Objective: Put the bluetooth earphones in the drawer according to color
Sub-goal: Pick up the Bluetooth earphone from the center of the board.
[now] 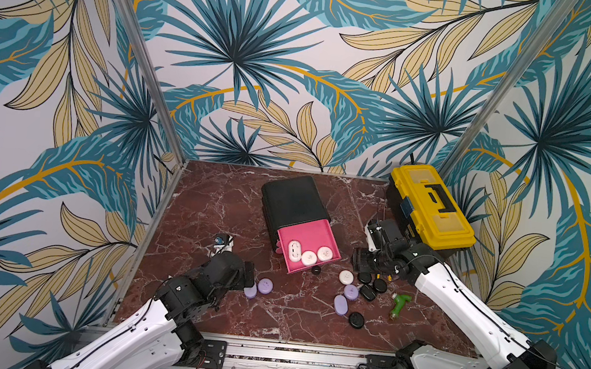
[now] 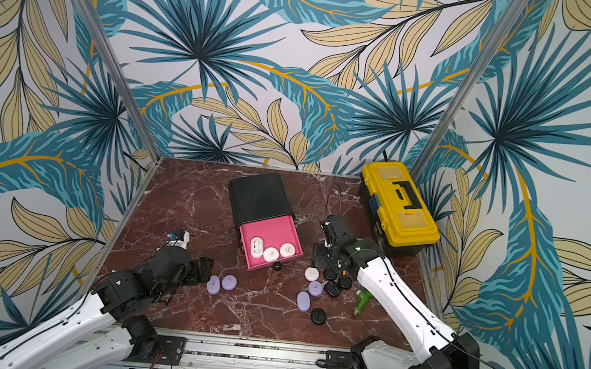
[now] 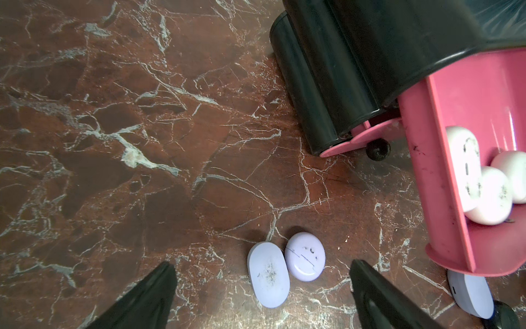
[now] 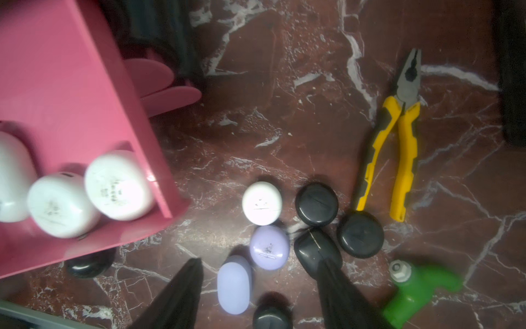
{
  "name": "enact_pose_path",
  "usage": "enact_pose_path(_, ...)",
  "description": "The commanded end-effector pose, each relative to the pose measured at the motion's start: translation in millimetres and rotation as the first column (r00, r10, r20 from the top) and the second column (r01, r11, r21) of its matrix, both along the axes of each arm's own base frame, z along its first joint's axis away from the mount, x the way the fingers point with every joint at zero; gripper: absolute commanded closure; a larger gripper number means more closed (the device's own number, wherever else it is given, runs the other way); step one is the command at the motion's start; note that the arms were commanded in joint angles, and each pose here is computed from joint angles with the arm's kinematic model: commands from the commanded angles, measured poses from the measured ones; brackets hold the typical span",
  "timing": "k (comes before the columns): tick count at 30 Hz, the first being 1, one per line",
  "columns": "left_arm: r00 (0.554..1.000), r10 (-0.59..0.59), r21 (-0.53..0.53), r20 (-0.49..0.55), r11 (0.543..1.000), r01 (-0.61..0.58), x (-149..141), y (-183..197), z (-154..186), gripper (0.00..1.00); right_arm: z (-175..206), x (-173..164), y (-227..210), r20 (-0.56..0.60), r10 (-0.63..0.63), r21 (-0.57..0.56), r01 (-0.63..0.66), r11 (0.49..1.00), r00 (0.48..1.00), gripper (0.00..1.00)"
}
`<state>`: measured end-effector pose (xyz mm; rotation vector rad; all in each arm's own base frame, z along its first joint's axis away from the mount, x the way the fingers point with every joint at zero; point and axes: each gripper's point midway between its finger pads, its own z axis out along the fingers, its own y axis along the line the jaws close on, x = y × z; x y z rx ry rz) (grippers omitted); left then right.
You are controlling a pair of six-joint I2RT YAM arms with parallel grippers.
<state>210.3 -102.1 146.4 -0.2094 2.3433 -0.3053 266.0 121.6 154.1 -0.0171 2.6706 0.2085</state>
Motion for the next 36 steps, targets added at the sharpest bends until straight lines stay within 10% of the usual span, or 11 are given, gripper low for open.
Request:
enact_pose_path(1,1.0,0.011,-0.007,0.003,1.0,-0.011,1.5,0.8,-2.5,0.0,-17.6,-0.1,4.7,-0.044,0.016,0.038,-0.014,0.999,0.999,0.32)
enact_pose_path(36,1.0,0.024,0.025,0.003,0.999,-0.024,2.0,6.0,-6.8,0.0,-141.9,15.6,-4.2,-0.332,-0.087,-0.096,0.058,0.994,0.939,0.36)
